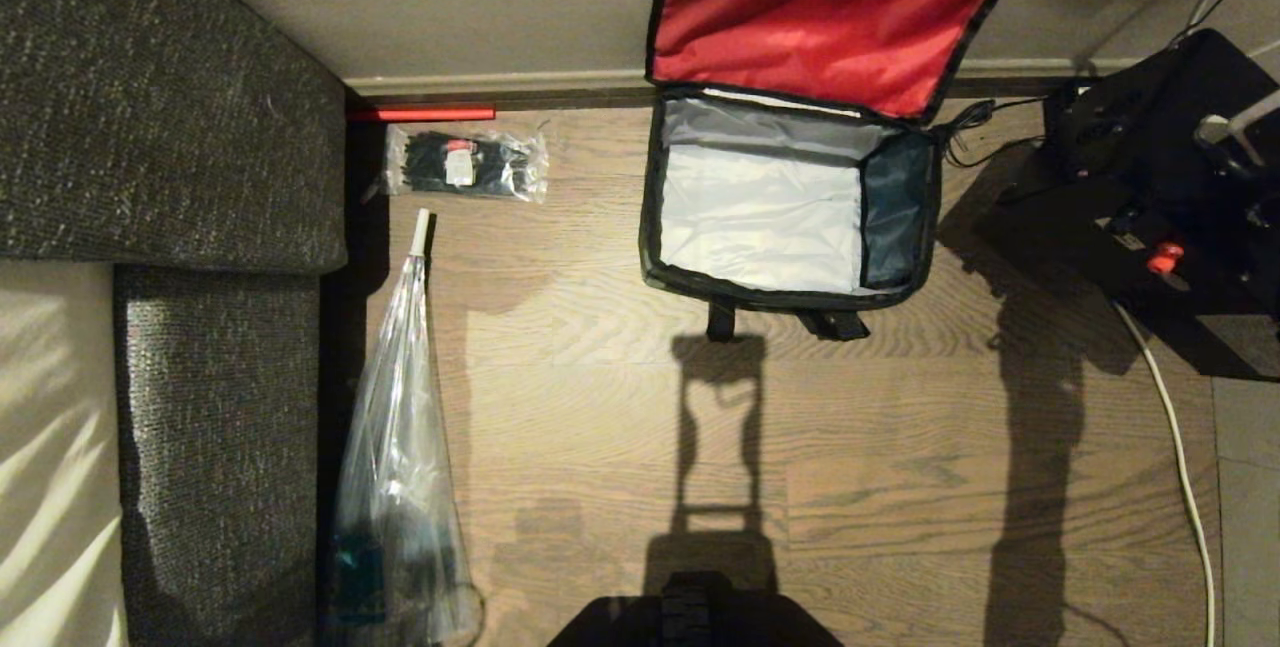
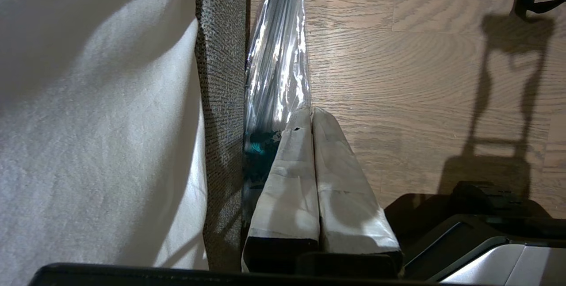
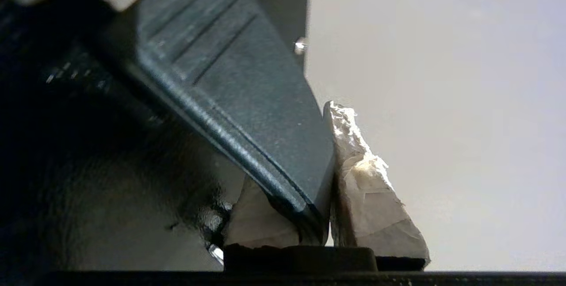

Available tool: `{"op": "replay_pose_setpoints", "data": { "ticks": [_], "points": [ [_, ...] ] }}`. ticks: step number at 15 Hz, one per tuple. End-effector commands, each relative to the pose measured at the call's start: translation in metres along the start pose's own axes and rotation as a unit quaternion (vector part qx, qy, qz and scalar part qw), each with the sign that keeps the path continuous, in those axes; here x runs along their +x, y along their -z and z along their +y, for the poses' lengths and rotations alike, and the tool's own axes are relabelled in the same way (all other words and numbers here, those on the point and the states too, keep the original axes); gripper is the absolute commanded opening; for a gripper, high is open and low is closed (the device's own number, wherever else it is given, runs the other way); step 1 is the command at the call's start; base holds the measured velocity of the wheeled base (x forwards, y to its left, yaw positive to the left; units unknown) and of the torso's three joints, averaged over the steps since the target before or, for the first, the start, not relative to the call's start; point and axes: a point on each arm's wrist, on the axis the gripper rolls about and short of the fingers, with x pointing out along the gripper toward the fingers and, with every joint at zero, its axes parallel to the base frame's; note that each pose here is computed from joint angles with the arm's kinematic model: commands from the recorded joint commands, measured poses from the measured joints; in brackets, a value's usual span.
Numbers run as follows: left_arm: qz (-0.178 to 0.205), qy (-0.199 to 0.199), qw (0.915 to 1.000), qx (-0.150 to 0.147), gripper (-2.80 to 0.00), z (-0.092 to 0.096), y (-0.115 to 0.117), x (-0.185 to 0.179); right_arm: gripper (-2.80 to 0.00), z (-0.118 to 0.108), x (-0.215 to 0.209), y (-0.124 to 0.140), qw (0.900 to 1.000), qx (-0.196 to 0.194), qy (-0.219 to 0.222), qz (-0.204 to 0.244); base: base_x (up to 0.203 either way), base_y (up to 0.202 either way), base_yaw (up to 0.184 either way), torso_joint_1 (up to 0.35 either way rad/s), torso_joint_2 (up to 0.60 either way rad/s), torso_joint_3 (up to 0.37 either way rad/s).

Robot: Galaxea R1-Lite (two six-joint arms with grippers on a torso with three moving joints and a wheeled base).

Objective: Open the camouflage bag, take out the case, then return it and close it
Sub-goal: Place the black box back

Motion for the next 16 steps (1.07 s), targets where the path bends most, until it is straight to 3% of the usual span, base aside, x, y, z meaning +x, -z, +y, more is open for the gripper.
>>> {"op": "replay_pose_setpoints", "data": {
  "ticks": [1,6,10,16],
  "points": [
    [0.000,0.000,1.0000,0.000,-2.80,0.000,0.000,0.000,-2.80,-0.032,-0.024,-0.006,0.999,0.025,0.025,-0.031,0.000,0.000,0.000,0.000,0.00,0.000],
    [0.000,0.000,1.0000,0.000,-2.80,0.000,0.000,0.000,-2.80,-0.042,-0.055,-0.026,0.995,0.055,-0.014,-0.088,0.000,0.000,0.000,0.000,0.00,0.000],
    [-0.001,0.000,1.0000,0.000,-2.80,0.000,0.000,0.000,-2.80,-0.041,-0.081,-0.049,0.983,0.078,-0.061,-0.152,0.000,0.000,0.000,0.000,0.00,0.000],
    [0.000,0.000,1.0000,0.000,-2.80,0.000,0.000,0.000,-2.80,-0.034,-0.102,-0.071,0.967,0.095,-0.114,-0.206,0.000,0.000,0.000,0.000,0.00,0.000]
  ]
}}
